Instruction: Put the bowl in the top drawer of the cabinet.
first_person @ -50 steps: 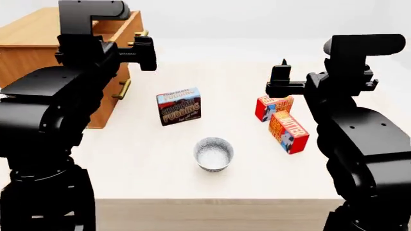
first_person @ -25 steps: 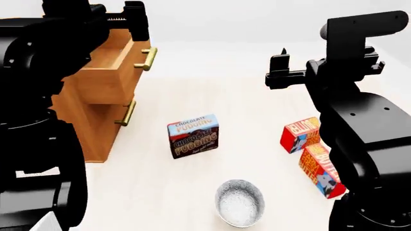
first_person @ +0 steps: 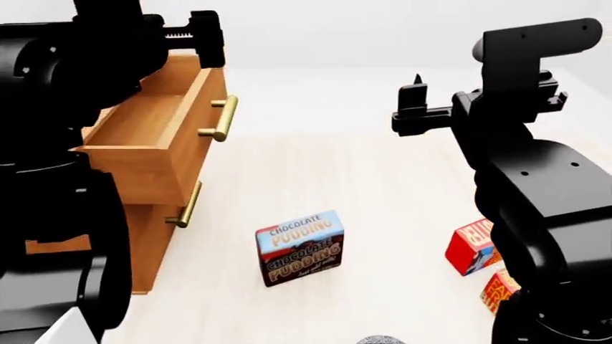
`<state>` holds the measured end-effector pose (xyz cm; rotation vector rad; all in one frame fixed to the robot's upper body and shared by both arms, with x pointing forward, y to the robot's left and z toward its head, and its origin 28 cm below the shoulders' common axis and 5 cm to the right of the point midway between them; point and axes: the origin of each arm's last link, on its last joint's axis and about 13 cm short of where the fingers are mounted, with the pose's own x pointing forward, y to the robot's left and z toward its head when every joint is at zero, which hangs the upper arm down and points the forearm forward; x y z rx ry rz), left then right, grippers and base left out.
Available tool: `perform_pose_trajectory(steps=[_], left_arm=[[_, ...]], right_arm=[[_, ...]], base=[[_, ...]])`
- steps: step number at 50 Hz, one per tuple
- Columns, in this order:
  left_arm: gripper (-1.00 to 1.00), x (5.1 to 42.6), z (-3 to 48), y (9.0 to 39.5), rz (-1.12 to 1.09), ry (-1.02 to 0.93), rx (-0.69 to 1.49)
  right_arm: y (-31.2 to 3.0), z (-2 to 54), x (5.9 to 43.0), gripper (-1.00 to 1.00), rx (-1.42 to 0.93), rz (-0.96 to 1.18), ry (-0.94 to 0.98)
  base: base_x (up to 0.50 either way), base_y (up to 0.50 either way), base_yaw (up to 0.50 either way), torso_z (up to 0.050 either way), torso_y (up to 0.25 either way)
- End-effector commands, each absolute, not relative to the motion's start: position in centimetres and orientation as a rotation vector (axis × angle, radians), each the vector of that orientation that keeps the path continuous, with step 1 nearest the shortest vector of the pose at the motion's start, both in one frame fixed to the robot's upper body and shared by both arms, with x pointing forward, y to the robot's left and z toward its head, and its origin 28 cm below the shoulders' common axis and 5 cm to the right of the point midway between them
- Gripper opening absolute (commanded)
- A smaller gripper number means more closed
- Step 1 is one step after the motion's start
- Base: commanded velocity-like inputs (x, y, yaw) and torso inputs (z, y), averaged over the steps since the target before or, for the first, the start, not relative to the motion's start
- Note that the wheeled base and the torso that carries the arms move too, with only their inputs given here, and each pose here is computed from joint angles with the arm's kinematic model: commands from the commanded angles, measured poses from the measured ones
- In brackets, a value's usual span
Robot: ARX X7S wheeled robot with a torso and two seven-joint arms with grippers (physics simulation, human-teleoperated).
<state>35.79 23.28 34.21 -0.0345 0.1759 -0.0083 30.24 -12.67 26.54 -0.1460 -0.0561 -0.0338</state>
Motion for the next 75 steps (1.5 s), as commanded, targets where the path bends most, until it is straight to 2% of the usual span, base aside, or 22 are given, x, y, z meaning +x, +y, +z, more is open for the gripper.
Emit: perform_pose_trajectory(steps=[1,8,18,35,45,52,61,75], left_arm=[[1.0,36.9,33.8,22.4,-0.032,0.261,0.015],[1.0,39.8,33.8,21.7,-0.039,0.331,0.013],[1.0,41.4,32.9,21.0,-0.046,0.395,-0.032],[1.0,41.7,29.0,21.8,-0.041,0.477,-0.106],[1.0,41.7,28.4,22.1,-0.054,0.491,-0.135],[1.0,41.6,28.6,22.2,-0.146,0.498,-0.238],[1.0,40.8,28.4,20.9,-0.277,0.508,-0.342],[1.0,40.2,26.6,18.0,-0.348,0.561,-0.342]], right_arm=[[-12.8,26.1,30.3,1.0,-0.171,-0.065,-0.04],[-13.3,25.3,30.4,1.0,-0.183,-0.095,-0.016],[-14.0,24.2,30.4,1.0,-0.181,-0.096,0.004],[-14.1,23.3,30.8,1.0,-0.182,-0.1,0.024],[-14.1,23.0,31.0,1.0,-0.186,-0.097,0.036],[-14.1,22.9,31.1,1.0,-0.187,-0.094,0.038],[-14.2,22.7,31.1,1.0,-0.183,-0.095,0.044],[-14.8,22.3,30.7,1.0,-0.175,-0.096,0.053]], base=[[0.0,0.0,0.0,0.0,0.0],[0.0,0.0,0.0,0.0,0.0],[0.0,0.0,0.0,0.0,0.0],[0.0,0.0,0.0,0.0,0.0],[0.0,0.0,0.0,0.0,0.0],[0.0,0.0,0.0,0.0,0.0],[0.0,0.0,0.0,0.0,0.0],[0.0,0.0,0.0,0.0,0.0]])
